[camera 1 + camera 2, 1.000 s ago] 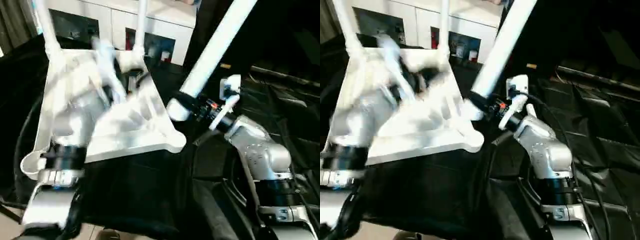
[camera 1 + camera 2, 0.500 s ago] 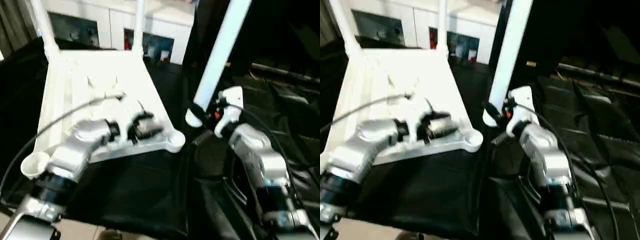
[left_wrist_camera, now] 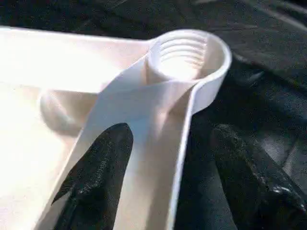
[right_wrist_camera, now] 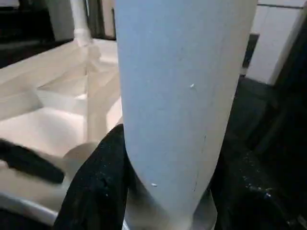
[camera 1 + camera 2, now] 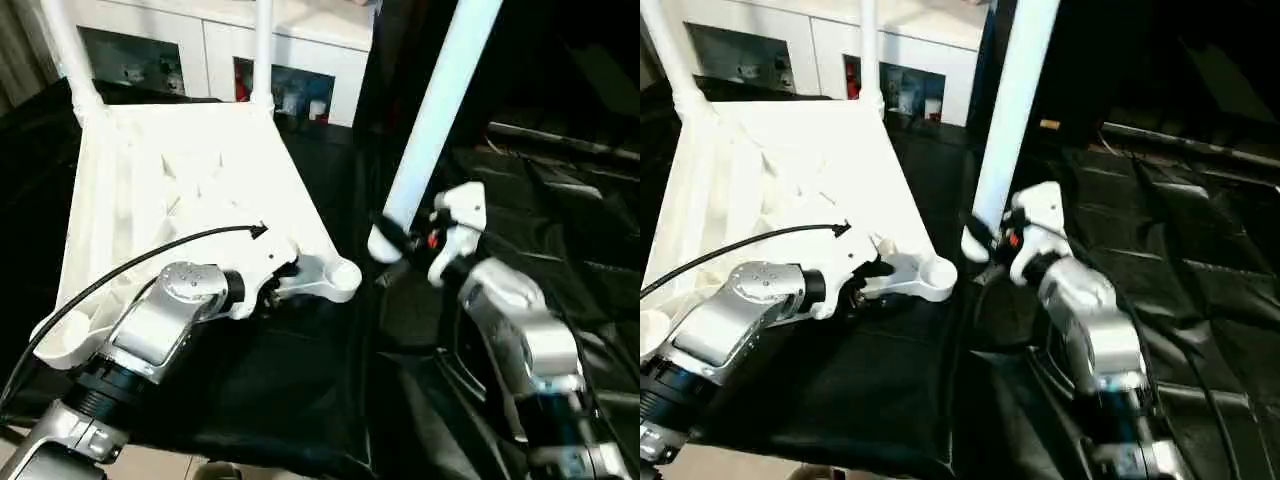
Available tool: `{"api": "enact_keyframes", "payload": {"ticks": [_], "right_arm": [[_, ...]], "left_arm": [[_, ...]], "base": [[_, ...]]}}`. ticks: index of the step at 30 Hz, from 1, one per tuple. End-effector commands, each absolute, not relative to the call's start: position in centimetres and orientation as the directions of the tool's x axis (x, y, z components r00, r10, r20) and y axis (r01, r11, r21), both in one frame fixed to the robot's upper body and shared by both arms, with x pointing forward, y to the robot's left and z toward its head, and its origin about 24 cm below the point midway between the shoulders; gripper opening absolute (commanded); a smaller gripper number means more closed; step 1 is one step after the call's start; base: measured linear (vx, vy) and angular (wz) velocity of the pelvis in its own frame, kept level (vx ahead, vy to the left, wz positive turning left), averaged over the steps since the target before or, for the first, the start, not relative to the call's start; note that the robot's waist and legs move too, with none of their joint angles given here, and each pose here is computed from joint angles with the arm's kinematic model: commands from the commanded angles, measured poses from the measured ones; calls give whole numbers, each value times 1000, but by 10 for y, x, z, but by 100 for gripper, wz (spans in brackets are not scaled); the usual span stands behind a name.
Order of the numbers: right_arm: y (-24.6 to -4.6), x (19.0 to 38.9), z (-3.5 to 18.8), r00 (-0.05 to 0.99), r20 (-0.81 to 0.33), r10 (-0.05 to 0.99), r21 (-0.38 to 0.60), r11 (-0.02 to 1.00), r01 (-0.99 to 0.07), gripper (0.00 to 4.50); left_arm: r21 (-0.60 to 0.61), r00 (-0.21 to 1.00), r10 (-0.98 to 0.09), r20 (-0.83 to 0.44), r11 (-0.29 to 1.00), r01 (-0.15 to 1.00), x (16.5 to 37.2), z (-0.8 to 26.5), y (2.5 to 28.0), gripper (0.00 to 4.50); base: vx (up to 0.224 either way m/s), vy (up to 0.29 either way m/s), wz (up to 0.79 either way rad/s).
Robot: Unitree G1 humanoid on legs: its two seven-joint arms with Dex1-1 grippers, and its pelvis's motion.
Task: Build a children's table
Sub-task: Insert table leg to table base
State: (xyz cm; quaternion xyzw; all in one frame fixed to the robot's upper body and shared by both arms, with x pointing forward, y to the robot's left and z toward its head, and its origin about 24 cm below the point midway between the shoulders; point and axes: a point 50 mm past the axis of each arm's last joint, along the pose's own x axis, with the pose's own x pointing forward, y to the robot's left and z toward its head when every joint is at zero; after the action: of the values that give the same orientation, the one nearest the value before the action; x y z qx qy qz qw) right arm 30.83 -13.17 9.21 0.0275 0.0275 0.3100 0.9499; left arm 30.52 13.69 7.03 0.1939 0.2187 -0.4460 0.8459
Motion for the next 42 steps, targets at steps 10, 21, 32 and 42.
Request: {"api": "enact_keyframes", "payload": {"ticks": [10,21,32,42], "right_arm": [[-133,307,99,786,-41,617,44,787,-616,189],[-132,307,99,766,-57,640,34,768,-639,189],[-128,307,101,739,-55,672,45,741,-670,189],[-118,306,103,658,-61,751,126,660,-741,189]], "left_arm": [[91,486,-673,-557,533,841,307,81,141,245],[66,438,-679,-590,500,864,304,76,141,157],[62,426,-667,-612,496,866,309,73,146,73],[51,398,-661,-636,479,876,307,66,150,7]], "base": [[0,0,0],[0,0,0],[0,0,0],[0,0,0]]}}
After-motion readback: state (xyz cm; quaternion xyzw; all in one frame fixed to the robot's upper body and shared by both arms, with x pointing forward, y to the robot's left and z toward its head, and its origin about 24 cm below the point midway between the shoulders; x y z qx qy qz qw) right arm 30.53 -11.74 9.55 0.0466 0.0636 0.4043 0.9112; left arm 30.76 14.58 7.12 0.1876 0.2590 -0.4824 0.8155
